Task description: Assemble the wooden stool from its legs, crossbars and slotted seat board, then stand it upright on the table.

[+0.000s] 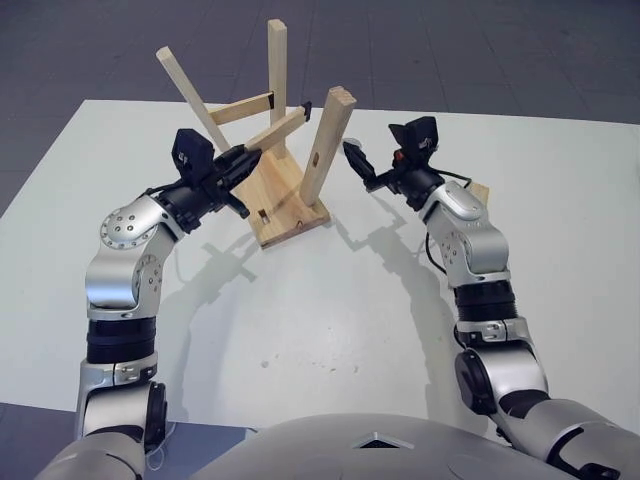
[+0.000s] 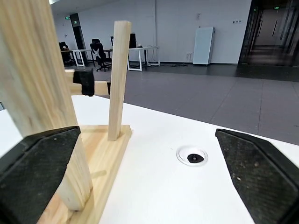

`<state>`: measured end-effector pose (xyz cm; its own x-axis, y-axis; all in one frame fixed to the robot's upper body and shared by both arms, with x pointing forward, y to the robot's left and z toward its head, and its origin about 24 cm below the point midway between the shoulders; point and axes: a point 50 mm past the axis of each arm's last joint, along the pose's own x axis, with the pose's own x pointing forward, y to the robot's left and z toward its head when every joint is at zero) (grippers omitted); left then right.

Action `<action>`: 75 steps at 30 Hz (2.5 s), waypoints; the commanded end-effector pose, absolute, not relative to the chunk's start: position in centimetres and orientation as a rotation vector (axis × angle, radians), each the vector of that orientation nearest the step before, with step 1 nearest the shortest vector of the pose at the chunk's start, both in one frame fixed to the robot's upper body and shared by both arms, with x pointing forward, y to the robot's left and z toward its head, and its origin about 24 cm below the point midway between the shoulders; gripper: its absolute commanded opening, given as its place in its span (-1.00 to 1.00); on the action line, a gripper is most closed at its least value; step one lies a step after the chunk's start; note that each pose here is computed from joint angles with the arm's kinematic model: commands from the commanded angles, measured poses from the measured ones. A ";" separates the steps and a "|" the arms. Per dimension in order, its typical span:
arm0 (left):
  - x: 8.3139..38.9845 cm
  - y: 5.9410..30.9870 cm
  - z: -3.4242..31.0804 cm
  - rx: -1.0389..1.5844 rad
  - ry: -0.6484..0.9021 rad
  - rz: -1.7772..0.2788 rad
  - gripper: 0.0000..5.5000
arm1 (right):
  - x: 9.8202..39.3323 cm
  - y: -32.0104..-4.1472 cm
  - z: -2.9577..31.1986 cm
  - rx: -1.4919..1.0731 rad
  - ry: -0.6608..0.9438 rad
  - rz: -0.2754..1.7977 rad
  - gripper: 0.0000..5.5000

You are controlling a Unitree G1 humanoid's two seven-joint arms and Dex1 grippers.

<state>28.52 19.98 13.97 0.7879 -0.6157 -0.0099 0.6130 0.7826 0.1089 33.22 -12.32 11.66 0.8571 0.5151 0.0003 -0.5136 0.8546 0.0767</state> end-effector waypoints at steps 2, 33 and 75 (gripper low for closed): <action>27.5 23.0 14.1 0.143 0.018 -0.636 -0.85 | 32.8 -14.8 11.9 0.053 0.019 0.462 0.96; 26.5 21.6 14.7 0.183 0.089 -0.892 -0.85 | 33.6 -16.4 12.3 -0.007 0.000 0.432 0.96; 28.2 17.6 14.2 0.208 0.040 -1.024 -0.85 | 37.7 -14.5 14.3 -0.043 -0.033 0.548 0.96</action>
